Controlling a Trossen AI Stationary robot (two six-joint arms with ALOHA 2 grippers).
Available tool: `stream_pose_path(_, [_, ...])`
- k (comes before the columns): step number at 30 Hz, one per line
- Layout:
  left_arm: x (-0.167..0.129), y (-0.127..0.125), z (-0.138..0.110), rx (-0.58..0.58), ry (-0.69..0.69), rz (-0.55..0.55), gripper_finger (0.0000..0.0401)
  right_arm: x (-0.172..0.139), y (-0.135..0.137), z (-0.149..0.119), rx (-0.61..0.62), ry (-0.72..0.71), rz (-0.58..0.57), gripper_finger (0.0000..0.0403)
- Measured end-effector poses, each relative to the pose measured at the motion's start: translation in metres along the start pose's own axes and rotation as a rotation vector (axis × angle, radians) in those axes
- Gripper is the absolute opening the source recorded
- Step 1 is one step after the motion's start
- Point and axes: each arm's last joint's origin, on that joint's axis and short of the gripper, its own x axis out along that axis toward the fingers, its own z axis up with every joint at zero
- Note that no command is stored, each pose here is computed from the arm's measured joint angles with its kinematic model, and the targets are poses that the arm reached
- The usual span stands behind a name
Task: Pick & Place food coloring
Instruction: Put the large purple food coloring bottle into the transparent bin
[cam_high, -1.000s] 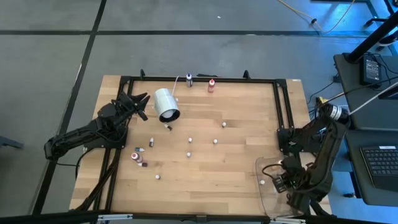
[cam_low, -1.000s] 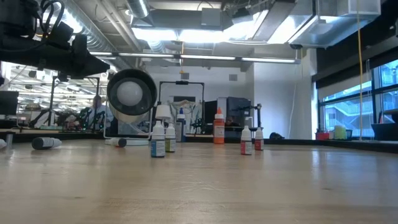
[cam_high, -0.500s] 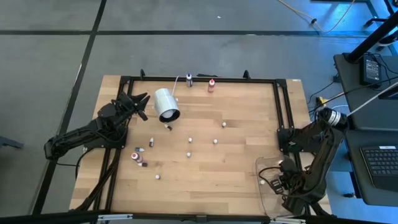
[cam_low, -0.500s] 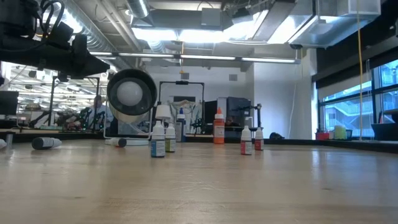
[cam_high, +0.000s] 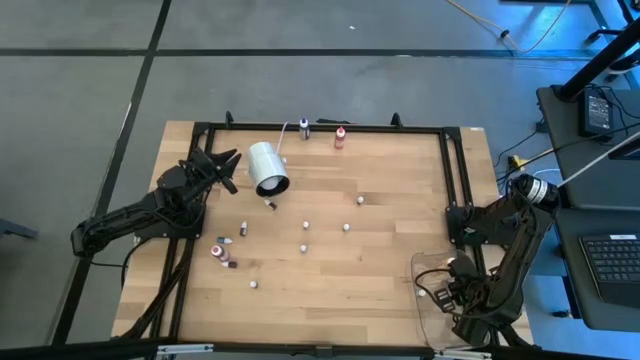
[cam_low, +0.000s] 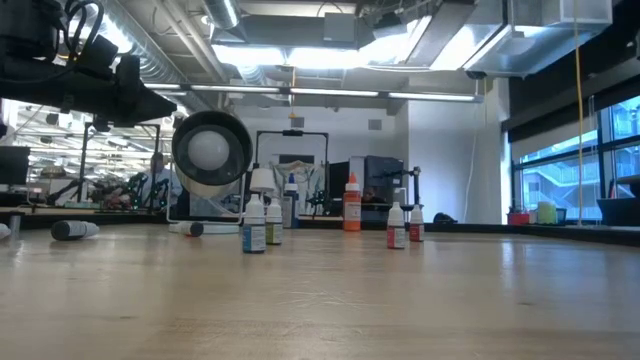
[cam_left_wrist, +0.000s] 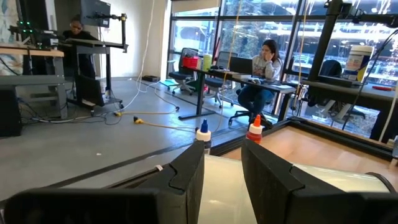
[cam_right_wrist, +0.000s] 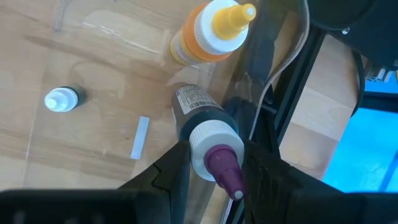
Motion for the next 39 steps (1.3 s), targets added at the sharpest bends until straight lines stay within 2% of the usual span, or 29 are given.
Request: stream_pose_path(39, [0.0,0.0,0.0,0.0,0.0,0.0,0.0104,0.0,-0.0001,0.0,-0.002,-0.001,0.0,0.0156])
